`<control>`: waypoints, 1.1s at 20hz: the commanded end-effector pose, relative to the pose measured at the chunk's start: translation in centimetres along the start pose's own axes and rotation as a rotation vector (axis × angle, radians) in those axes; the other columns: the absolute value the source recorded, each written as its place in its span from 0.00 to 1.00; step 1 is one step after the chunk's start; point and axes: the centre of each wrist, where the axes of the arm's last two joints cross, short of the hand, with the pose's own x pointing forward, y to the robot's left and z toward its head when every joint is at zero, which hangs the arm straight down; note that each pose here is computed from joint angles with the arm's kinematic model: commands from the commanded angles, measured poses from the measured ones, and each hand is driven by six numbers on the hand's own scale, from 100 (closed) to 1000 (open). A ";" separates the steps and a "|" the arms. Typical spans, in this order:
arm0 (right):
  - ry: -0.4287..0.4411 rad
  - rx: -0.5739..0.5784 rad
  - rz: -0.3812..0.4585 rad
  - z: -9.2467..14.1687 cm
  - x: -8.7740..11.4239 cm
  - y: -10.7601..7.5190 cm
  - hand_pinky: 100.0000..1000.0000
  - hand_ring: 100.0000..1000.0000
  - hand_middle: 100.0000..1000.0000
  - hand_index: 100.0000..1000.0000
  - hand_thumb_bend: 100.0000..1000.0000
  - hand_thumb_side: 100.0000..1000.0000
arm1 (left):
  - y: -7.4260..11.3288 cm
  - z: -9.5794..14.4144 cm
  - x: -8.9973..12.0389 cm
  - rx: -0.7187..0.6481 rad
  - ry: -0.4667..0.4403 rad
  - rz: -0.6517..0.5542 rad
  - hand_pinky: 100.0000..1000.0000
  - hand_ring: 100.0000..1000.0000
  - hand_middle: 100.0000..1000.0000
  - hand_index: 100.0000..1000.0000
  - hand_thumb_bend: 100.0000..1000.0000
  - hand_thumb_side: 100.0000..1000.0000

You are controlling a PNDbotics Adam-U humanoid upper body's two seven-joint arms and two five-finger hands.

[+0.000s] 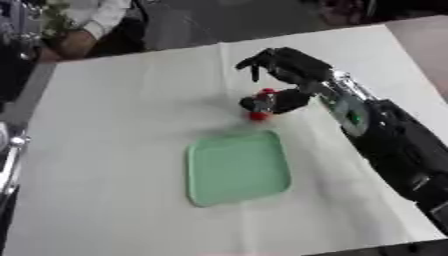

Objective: Pick up objects on the table and place them in the box.

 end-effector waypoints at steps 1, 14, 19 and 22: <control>0.033 -0.020 0.026 0.3 -1.0 -0.8 0.75 0.00 0.46 0.84 0.38 0.81 | 0.4 -0.6 0.8 0.004 -0.040 0.005 0.41 0.56 0.68 0.82 0.45 0.75; 0.093 -0.062 0.004 2.5 -2.7 2.3 0.77 0.00 0.48 0.87 0.41 0.76 | 0.3 -0.6 0.8 -0.003 -0.040 0.006 0.41 0.56 0.68 0.83 0.45 0.76; 0.081 -0.066 0.044 1.7 -2.2 1.6 0.84 0.00 0.49 0.86 0.52 0.71 | 0.3 -0.6 0.8 -0.006 -0.041 0.011 0.41 0.56 0.68 0.83 0.45 0.76; 0.058 -0.045 0.058 1.1 -1.6 1.9 0.87 0.00 0.50 0.86 0.51 0.75 | 0.2 -0.7 0.9 -0.009 -0.043 0.016 0.41 0.56 0.68 0.83 0.45 0.76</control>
